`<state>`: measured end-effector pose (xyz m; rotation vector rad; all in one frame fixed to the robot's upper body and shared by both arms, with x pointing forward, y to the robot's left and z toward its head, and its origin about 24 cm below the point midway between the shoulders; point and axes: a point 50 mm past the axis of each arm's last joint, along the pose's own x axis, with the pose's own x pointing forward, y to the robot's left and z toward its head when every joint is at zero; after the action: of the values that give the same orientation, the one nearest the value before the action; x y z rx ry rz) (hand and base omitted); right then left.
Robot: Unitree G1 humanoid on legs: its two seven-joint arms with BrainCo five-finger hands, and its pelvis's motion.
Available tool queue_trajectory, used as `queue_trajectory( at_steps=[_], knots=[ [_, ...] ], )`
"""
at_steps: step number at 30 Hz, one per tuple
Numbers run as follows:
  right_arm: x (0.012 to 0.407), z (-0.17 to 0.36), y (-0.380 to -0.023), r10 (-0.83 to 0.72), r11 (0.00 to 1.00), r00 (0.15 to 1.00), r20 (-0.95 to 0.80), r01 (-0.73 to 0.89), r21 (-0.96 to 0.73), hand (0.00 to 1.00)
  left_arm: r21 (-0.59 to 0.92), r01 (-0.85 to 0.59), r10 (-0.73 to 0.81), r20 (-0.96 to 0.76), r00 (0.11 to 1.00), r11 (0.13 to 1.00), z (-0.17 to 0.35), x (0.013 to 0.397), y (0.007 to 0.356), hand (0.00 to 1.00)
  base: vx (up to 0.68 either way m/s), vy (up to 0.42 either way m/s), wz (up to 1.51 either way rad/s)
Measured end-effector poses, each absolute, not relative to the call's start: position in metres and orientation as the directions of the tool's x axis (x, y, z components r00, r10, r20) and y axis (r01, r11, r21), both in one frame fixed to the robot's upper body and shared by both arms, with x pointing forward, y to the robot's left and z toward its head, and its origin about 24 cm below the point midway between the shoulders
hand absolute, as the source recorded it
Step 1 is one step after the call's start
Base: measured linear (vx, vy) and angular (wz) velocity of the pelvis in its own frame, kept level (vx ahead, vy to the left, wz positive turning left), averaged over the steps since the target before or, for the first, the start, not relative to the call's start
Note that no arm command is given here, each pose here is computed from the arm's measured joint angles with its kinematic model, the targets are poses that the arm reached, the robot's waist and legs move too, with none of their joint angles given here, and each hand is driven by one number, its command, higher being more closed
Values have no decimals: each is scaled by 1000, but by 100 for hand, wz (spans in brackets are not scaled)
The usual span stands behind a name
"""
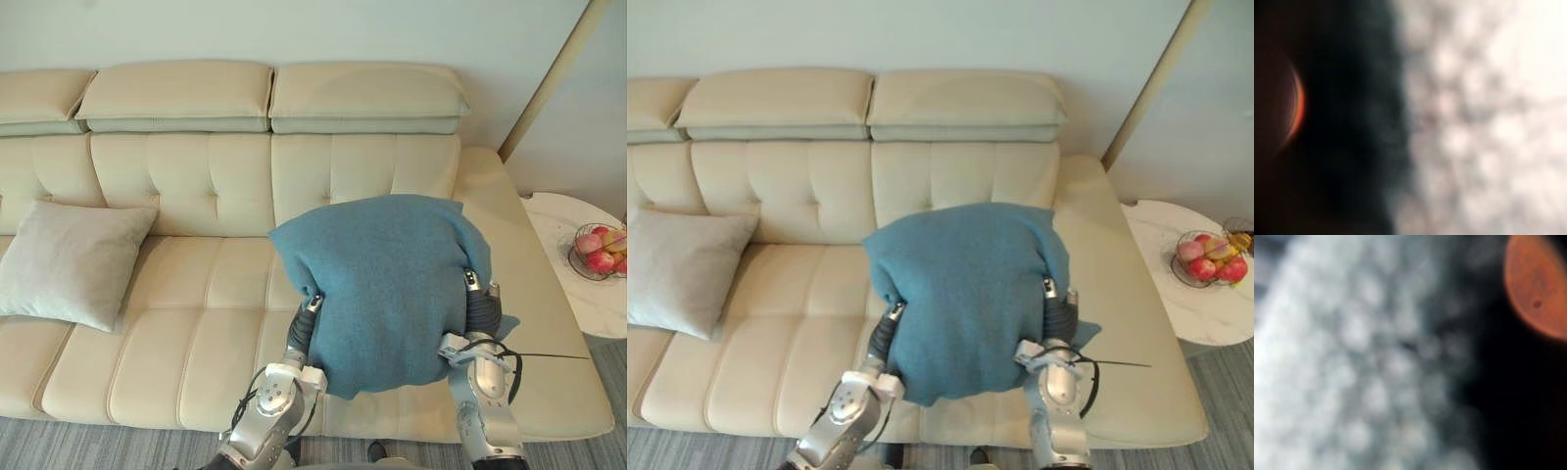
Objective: Pick up cushions and gather them together orderly.
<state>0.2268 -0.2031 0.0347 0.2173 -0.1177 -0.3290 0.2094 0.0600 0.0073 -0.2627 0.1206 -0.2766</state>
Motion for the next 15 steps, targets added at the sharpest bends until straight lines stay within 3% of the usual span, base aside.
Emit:
queue_trajectory(
  at_steps=[8, 12, 15],
  knots=[
    [264, 57, -198, -313, 944, 935, 167, 286, 167, 100, -134, 247, -240, 65, 969, 960, 38, 241, 63, 100, -108, -45, 2],
    [302, 114, -184, -318, 945, 882, 349, 262, 198, 100, -73, 165, -139, 276, 951, 984, 93, 283, 70, 100, -217, -42, -3],
    [326, 181, -169, -327, 943, 781, 531, 235, 235, 100, -75, 47, -8, 453, 891, 996, 152, 318, 79, 100, -205, -43, -7]
  ],
)
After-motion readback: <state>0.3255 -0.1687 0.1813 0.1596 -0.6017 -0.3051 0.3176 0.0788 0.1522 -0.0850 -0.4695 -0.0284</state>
